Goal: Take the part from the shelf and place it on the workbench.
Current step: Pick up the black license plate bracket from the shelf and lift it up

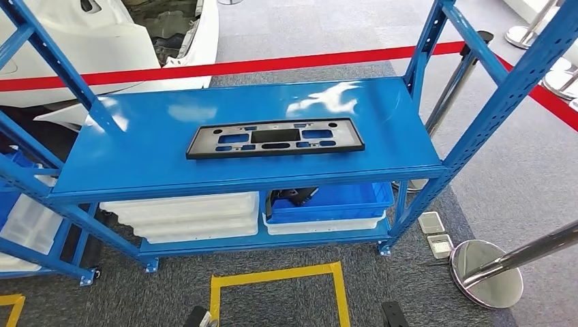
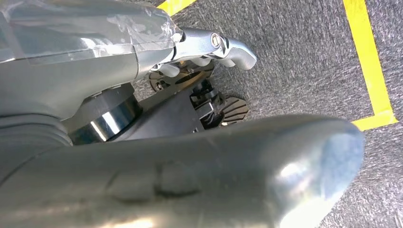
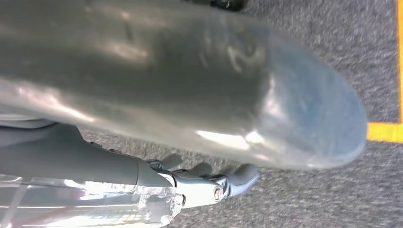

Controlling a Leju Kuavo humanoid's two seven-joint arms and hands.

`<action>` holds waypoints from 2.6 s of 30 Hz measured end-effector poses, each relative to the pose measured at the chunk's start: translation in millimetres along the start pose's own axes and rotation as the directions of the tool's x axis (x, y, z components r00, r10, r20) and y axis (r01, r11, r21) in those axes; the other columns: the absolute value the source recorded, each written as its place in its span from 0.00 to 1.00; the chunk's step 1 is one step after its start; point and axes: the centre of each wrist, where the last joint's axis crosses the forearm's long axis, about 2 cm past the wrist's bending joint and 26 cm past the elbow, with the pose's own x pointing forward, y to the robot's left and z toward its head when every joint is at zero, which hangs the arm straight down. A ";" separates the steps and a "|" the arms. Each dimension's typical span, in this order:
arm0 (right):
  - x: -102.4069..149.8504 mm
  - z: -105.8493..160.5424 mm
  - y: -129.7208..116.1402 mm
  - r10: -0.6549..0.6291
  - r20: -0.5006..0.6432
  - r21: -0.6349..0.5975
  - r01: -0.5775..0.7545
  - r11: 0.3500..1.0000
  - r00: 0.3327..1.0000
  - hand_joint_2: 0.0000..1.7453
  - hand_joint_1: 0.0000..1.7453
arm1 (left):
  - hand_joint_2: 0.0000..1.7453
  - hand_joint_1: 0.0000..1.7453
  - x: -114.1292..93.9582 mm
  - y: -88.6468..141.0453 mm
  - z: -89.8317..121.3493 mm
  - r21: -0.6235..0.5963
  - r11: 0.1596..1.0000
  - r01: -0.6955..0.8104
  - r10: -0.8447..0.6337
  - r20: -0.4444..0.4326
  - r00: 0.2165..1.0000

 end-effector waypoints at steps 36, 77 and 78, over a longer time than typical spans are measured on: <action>2.3 -0.3 0.4 0.008 0.005 0.005 -0.008 1.000 1.000 0.00 0.00 | 0.00 0.00 -0.7 1.1 0.3 0.008 1.000 -0.002 0.002 0.014 1.000; 1.4 -0.4 -0.7 0.001 0.002 -0.003 -0.001 1.000 1.000 0.00 0.00 | 0.00 0.00 -4.6 0.8 1.2 0.013 1.000 -0.019 0.019 0.007 1.000; 1.2 -0.4 -1.0 0.000 0.001 -0.006 0.000 1.000 1.000 0.00 0.00 | 0.00 0.00 -5.4 0.8 1.4 0.013 1.000 -0.020 0.020 0.005 1.000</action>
